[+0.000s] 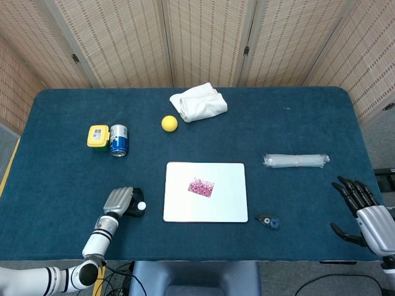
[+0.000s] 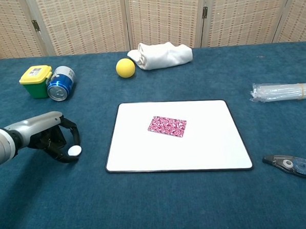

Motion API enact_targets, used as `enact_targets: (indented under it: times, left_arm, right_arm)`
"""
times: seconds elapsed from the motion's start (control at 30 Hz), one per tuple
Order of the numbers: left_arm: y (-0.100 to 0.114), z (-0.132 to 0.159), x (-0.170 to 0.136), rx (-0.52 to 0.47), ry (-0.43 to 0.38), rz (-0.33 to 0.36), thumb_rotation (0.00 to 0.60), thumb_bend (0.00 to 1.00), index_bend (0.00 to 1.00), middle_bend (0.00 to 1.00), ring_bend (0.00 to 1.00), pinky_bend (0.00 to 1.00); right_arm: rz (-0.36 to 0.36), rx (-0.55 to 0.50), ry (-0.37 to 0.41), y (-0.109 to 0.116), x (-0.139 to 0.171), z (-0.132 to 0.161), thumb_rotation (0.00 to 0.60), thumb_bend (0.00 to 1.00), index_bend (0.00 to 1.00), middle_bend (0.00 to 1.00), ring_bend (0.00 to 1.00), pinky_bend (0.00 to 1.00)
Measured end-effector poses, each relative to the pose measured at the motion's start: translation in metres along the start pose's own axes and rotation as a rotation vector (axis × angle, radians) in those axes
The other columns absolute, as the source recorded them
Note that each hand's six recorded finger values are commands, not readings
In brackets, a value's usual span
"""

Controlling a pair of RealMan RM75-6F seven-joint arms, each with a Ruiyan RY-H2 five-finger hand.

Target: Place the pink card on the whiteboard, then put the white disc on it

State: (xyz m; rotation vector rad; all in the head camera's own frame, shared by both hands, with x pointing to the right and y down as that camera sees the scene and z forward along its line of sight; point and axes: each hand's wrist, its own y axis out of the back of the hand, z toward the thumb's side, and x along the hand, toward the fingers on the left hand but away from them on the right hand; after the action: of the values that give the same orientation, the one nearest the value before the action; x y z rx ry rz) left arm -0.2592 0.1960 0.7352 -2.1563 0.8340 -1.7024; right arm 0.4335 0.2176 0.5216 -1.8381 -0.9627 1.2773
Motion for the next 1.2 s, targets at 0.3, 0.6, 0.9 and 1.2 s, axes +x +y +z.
enact_targets:
  times: [0.3,0.6,0.9,1.2]
  left_arm:
    - [0.001,0.002,0.001,-0.012,-0.01,0.002,0.6,0.28,0.6,1.0,1.0,1.0]
    - [0.012,0.015,-0.005,-0.046,-0.039,0.004,0.6,0.28,0.59,1.0,1.0,1.0]
    - [0.029,0.057,-0.007,-0.092,-0.098,-0.03,0.6,0.28,0.58,1.0,1.0,1.0]
    - [0.043,0.118,-0.009,-0.097,-0.179,-0.053,0.6,0.28,0.58,1.0,1.0,1.0]
  right_arm:
    - [-0.003,0.002,-0.007,0.0,-0.002,-0.001,0.6,0.19,0.0,0.0,0.0,0.0]
    - [0.001,-0.003,-0.014,0.0,-0.004,-0.003,0.6,0.19,0.0,0.0,0.0,0.0]
    - [0.007,-0.012,-0.014,0.0,-0.006,-0.004,0.6,0.19,0.0,0.0,0.0,0.0]
    - [-0.014,-0.034,-0.003,0.008,-0.002,-0.005,0.6,0.19,0.0,0.0,0.0,0.0]
